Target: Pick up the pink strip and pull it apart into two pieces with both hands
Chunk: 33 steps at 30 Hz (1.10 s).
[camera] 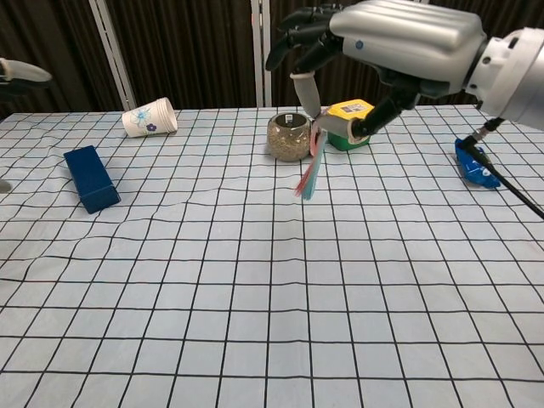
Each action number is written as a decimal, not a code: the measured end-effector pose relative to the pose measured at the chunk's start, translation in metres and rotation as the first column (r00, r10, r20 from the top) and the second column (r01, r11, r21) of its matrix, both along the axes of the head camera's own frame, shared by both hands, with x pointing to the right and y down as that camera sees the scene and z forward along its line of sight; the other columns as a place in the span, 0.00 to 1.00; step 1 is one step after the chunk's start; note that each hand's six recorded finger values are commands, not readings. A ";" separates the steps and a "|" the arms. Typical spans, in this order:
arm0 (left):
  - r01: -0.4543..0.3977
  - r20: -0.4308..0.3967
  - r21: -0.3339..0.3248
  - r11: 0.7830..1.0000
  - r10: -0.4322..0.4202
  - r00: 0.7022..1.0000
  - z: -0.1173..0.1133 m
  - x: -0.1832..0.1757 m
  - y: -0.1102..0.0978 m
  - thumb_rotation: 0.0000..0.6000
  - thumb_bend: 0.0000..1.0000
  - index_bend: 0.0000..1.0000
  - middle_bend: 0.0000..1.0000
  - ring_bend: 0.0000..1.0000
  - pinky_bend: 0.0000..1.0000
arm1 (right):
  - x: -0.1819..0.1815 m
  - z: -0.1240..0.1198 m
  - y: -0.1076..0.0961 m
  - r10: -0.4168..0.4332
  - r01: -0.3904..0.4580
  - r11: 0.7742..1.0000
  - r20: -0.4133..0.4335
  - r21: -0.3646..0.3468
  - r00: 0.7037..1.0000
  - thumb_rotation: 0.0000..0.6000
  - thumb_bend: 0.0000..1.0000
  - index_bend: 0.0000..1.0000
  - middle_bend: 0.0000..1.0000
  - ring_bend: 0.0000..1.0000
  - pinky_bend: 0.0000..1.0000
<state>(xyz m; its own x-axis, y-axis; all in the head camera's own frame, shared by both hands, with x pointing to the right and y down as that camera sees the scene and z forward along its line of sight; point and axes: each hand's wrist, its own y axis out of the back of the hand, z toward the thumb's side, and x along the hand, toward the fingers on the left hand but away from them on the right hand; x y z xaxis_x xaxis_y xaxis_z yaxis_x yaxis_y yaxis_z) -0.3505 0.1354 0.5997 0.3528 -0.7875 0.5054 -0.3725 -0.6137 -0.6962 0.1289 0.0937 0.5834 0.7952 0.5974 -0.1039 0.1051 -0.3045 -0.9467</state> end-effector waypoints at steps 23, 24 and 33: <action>-0.067 -0.280 -0.186 0.980 0.012 0.960 0.031 0.138 -0.035 1.00 0.16 0.45 0.00 0.00 0.00 | -0.035 -0.015 -0.010 0.110 -0.109 0.992 0.010 -0.065 0.994 1.00 0.40 0.65 0.20 0.00 0.00; -0.065 -0.293 -0.195 0.979 0.005 0.956 0.032 0.143 -0.034 1.00 0.17 0.45 0.00 0.00 0.00 | -0.036 -0.016 -0.011 0.112 -0.111 0.992 0.012 -0.065 0.994 1.00 0.40 0.65 0.20 0.00 0.00; -0.071 -0.320 -0.218 0.973 -0.003 0.947 0.033 0.175 -0.034 1.00 0.19 0.46 0.00 0.00 0.00 | -0.038 -0.023 -0.010 0.123 -0.121 0.990 0.020 -0.070 0.992 1.00 0.41 0.65 0.20 0.00 0.00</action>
